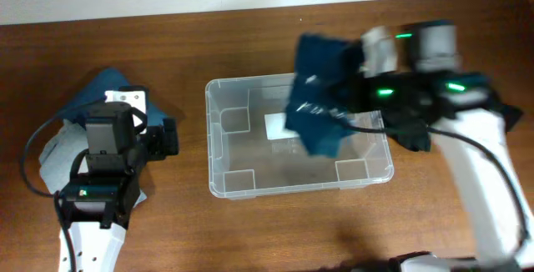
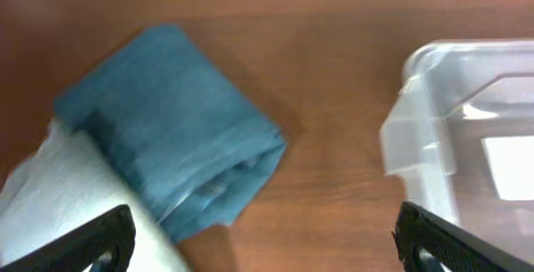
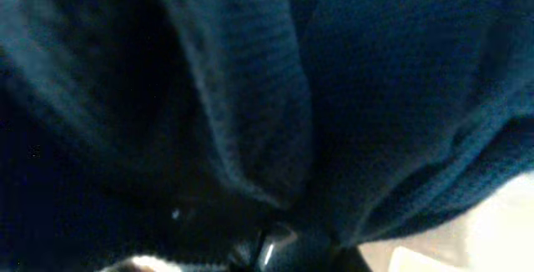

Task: Pack container
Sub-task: 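Lower the teal bundle into the box's left side and release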

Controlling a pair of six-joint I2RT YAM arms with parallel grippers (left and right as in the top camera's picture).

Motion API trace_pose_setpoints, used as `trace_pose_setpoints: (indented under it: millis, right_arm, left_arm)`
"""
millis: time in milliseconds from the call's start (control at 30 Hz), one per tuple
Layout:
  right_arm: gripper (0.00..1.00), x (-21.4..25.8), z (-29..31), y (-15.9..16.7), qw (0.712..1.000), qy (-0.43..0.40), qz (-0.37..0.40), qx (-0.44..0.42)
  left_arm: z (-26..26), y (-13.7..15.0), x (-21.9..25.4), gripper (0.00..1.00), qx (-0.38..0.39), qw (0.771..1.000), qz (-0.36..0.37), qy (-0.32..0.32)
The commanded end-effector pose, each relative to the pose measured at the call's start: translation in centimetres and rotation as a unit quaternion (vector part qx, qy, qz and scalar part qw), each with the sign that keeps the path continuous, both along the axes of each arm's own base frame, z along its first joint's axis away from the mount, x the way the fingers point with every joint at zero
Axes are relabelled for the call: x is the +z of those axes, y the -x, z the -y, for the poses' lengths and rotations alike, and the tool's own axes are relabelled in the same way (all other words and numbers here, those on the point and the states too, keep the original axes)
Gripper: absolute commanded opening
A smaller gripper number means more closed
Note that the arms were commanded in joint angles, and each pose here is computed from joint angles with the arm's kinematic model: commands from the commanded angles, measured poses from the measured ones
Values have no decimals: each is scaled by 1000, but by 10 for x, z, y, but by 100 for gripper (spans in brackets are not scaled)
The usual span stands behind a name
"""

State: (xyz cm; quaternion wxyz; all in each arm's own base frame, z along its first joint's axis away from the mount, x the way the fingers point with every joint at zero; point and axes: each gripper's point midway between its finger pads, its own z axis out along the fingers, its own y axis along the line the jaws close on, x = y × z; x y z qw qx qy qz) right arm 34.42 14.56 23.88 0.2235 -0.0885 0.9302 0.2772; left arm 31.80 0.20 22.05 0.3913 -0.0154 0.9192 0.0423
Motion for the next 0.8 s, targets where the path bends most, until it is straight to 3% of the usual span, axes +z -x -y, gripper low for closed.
trace_pose_setpoints:
  millis: [0,200,367,400,433,467,500,600,633,767]
  right_arm:
    - [4,-49,-44,-7,998,23,-50,27]
    - [4,-117,-91,-12,991,32,-117,49]
    - [6,-140,-113,-11,989,37,-125,69]
    - [11,-142,-115,-10,989,37,-125,72]
    - [24,-143,-117,-8,988,38,-126,74]
    - [46,-143,-118,-8,988,39,-126,76]
    - [59,-143,-120,-6,988,40,-125,80]
    - [83,-143,-125,-3,987,41,-124,89]
    - [97,-143,-126,-1,987,42,-124,91]
    - [99,-145,-120,-4,988,63,-116,80]
  left_arm:
    - [-32,5,-5,99,76,997,-18,-4]
    - [-48,7,-12,99,102,994,-32,-5]
    - [-49,7,-12,99,102,994,-33,-5]
    - [-49,7,-12,99,102,994,-33,-5]
    - [-48,7,-12,99,102,994,-32,-5]
    - [-48,7,-12,99,102,994,-32,-5]
    - [-48,7,-12,99,102,994,-32,-5]
    - [-48,7,-12,99,102,994,-32,-5]
    - [-48,7,-12,100,102,994,-32,-5]
    - [-48,7,-12,99,102,994,-33,-5]
